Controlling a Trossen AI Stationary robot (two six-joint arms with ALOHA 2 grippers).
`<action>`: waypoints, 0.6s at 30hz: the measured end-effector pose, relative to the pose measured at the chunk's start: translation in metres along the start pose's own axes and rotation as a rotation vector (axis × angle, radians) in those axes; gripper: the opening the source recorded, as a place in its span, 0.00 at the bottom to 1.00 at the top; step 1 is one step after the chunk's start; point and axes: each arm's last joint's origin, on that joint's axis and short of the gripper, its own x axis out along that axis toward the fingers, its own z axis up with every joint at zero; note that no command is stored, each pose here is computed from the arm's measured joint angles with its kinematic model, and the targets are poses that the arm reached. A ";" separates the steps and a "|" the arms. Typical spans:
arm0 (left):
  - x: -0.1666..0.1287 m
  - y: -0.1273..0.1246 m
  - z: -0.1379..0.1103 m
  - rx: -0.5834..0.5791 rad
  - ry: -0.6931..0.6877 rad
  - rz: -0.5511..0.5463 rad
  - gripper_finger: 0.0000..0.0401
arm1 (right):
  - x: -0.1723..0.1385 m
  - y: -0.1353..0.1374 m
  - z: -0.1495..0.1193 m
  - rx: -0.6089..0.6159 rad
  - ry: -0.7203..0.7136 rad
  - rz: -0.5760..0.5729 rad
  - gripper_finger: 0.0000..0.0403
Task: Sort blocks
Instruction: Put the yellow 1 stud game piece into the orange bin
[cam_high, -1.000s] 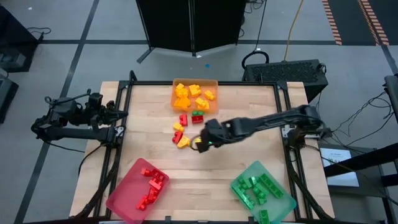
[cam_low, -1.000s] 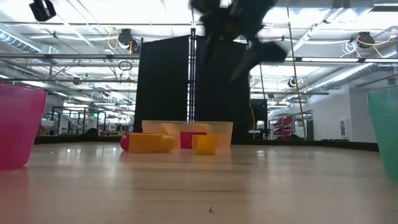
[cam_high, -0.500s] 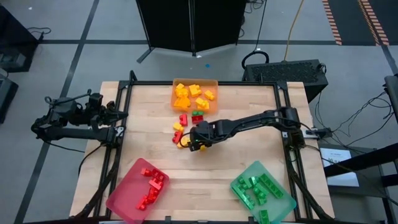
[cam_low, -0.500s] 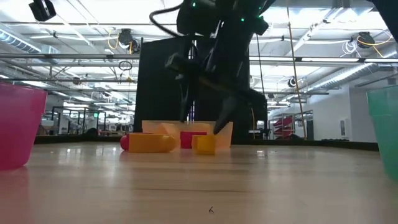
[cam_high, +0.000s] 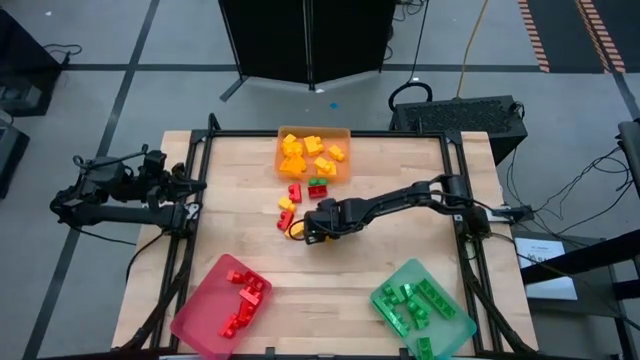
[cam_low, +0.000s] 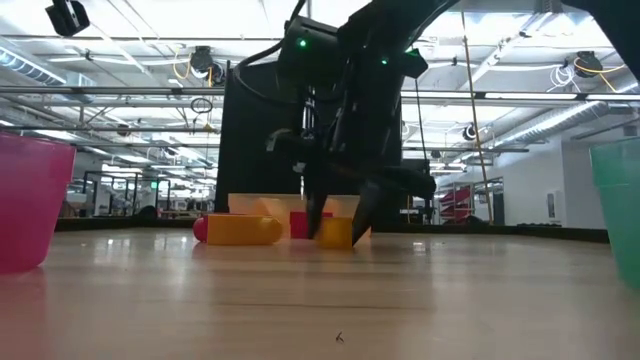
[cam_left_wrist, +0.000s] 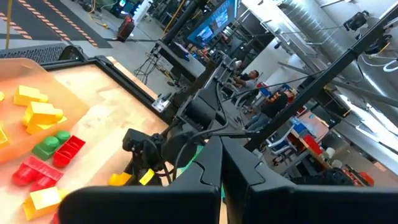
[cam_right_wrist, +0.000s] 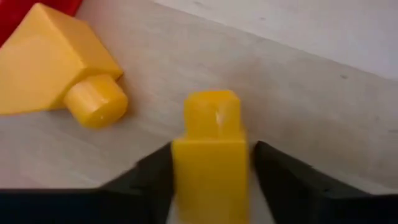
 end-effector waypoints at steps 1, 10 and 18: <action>0.000 0.000 0.000 0.001 0.000 0.000 0.01 | 0.000 0.000 0.001 -0.001 0.005 -0.001 0.45; 0.000 0.000 0.000 0.018 0.003 -0.002 0.01 | -0.017 0.018 0.013 -0.047 -0.011 0.124 0.28; 0.000 0.000 0.000 0.019 0.006 0.000 0.01 | -0.113 0.047 0.097 -0.138 -0.310 0.202 0.28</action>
